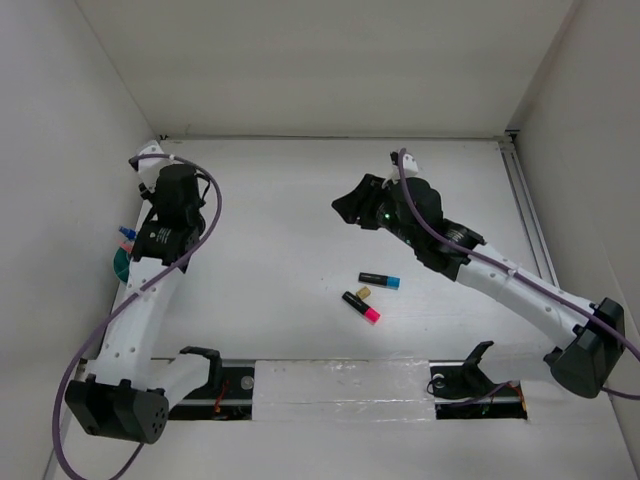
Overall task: Sort the stationery into containers
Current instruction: Place the stapler in the storage box.
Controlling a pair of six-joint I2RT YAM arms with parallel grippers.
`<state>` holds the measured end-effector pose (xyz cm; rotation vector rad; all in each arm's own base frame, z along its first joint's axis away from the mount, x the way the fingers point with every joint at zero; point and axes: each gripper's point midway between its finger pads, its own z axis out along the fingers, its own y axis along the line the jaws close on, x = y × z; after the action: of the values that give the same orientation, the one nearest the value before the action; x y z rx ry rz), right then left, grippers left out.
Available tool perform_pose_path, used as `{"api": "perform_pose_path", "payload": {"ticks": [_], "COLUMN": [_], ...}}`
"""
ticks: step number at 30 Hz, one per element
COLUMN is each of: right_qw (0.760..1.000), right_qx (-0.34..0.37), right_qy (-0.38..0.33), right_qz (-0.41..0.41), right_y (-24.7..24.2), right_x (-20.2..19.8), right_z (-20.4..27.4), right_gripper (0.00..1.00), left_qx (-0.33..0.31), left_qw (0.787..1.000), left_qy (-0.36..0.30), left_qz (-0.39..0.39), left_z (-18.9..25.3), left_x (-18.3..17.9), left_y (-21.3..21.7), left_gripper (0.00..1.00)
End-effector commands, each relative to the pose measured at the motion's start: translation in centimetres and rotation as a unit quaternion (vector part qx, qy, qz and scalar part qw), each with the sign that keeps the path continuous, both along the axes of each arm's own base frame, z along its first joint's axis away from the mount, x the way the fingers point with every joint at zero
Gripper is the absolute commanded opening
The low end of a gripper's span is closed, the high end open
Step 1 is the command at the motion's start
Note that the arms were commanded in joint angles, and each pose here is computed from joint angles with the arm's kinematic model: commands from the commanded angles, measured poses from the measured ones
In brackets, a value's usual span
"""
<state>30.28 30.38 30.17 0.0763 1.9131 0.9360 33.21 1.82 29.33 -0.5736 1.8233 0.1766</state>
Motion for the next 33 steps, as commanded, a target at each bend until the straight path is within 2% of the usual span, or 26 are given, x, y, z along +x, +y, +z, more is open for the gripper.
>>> {"api": "perform_pose_path", "payload": {"ticks": [1, 3, 5, 12, 22, 29, 33], "right_qw": [1.000, 0.999, 0.999, 0.998, 0.997, 0.997, 0.996], "right_qx": [-0.003, -0.004, -0.006, -0.017, -0.067, -0.068, -0.075], "right_qy": [-0.015, -0.016, -0.017, -0.008, 0.025, 0.023, 0.024], "right_qz": [0.021, 0.035, 0.039, 0.052, 0.026, 0.026, 0.032], "right_y": [-0.1, 0.2, 0.1, 0.7, -0.2, 0.4, 0.6], "right_x": [-0.4, -0.7, -0.6, -0.5, 0.5, 0.9, 0.5], "right_z": [0.4, 0.4, 0.4, -0.7, -4.0, -3.8, -3.8], "right_gripper": [0.54, 0.54, 0.54, 0.54, 0.54, 0.54, 0.54], "left_qx": [-0.019, -0.014, -0.046, -0.078, -0.090, -0.123, -0.116], "left_qw": [0.995, 0.989, 0.983, 0.977, 0.978, 0.967, 0.971], "left_qy": [0.011, 0.038, 0.056, 0.044, 0.076, 0.084, 0.105], "left_qz": [0.096, 0.145, 0.166, 0.194, 0.173, 0.207, 0.179], "left_z": [-0.7, -1.9, -3.1, -3.1, -6.5, -8.7, -9.4], "left_x": [-2.2, -2.3, -1.4, 1.6, 2.7, -0.9, -2.2], "left_y": [3.1, 4.9, 6.4, 6.6, 5.6, 5.6, 5.0], "left_gripper": [0.00, 0.00, 0.00, 0.00, 0.00, 0.00, 0.00]}}
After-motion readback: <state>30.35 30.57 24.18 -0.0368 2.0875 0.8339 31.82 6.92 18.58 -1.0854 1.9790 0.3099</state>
